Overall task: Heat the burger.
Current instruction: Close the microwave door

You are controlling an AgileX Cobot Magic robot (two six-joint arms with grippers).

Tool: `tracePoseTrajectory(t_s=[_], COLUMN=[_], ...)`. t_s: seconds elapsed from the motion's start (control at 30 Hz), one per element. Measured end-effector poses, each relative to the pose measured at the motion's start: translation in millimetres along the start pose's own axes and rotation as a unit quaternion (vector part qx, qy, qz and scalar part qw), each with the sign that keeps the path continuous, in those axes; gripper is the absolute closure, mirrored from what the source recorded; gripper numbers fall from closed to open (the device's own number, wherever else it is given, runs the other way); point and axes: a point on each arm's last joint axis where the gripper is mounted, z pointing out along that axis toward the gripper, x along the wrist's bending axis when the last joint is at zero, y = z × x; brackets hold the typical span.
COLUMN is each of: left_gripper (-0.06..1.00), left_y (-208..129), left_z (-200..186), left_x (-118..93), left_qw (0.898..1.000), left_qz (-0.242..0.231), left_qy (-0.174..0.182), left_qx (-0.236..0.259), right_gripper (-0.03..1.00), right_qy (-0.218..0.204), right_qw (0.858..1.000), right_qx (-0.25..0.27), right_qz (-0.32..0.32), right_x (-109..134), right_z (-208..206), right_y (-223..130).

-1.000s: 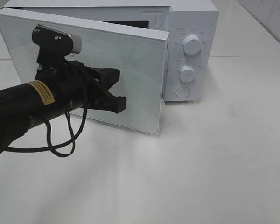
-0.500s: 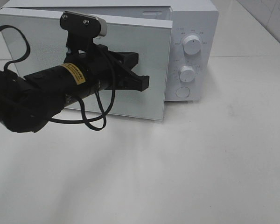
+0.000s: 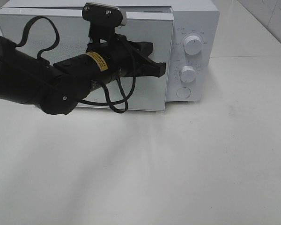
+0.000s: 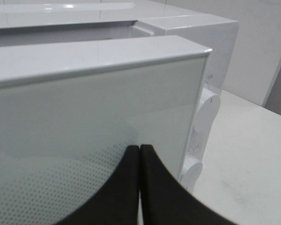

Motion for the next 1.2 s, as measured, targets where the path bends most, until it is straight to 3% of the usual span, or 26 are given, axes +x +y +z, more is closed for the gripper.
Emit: tracePoseTrajectory(t_s=[0.6, 0.83, 1.2], left_gripper=[0.94, 0.94, 0.94], left_y=[3.4, 4.1, 3.8], left_z=[41.1, 45.2, 44.9], left_x=[-10.4, 2.4, 9.3], left_qw=[1.0, 1.0, 1.0], left_qz=[0.009, 0.006, 0.03], left_qy=[-0.012, 0.005, -0.001], left_qx=[-0.015, -0.014, -0.005], right_gripper=[0.23, 0.23, 0.23], right_qy=[0.0, 0.0, 0.0], right_qw=[1.0, 1.0, 1.0], right_qx=[0.0, 0.0, 0.0], right_qz=[0.0, 0.0, 0.0], right_x=[0.0, 0.0, 0.1], right_z=[0.0, 0.0, 0.0], right_y=[0.0, 0.0, 0.0])
